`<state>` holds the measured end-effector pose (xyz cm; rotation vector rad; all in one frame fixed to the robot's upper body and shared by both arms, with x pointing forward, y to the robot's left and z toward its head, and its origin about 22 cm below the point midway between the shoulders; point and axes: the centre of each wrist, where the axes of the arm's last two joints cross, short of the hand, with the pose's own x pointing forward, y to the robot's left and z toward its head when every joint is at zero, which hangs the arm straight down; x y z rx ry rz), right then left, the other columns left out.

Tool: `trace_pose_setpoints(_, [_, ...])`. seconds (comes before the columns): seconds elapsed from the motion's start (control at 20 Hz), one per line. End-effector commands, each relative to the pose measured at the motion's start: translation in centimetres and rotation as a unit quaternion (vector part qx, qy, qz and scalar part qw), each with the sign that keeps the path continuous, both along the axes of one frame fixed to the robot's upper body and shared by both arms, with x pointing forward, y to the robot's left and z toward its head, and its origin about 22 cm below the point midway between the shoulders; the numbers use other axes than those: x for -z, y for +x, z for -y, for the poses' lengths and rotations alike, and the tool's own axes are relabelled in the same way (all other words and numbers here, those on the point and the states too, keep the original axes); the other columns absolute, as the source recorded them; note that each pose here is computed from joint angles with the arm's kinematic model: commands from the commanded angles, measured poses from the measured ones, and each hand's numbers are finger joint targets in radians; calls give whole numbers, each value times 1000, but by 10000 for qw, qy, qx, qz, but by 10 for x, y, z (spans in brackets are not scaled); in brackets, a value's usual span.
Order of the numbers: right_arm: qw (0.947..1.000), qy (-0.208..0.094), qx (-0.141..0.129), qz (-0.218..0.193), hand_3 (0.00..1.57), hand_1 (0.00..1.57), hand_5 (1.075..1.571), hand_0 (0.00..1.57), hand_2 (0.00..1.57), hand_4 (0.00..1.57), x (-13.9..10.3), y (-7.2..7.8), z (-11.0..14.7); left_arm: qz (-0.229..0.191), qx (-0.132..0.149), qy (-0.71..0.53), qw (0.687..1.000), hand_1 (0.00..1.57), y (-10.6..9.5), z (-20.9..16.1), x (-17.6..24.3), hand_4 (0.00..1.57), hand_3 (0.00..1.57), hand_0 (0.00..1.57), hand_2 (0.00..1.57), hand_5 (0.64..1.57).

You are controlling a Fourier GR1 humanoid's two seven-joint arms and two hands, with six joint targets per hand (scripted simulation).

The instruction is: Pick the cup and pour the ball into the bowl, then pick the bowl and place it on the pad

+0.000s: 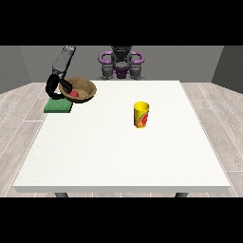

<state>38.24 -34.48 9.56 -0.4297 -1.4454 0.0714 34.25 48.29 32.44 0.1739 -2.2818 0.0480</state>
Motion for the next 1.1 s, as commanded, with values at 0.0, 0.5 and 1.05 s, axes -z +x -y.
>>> trace_pose_setpoints(0.0, [9997,-186,23,131,1571,1571,1528,1571,1571,1305,-2,5,9,-4,28,81,10000,0,2,11,-10,0,0,0,0,1537])
trace_pose_setpoints(0.5, [9991,349,61,246,1213,1571,1535,1571,1571,1280,13,-20,83,100,-56,101,9999,0,-4,8,4,0,0,0,0,1534])
trace_pose_setpoints(1.05, [9938,41,306,1068,208,1571,1554,1571,1571,1284,-15,-15,113,933,20,238,9954,0,-49,13,-86,0,0,0,0,1538])
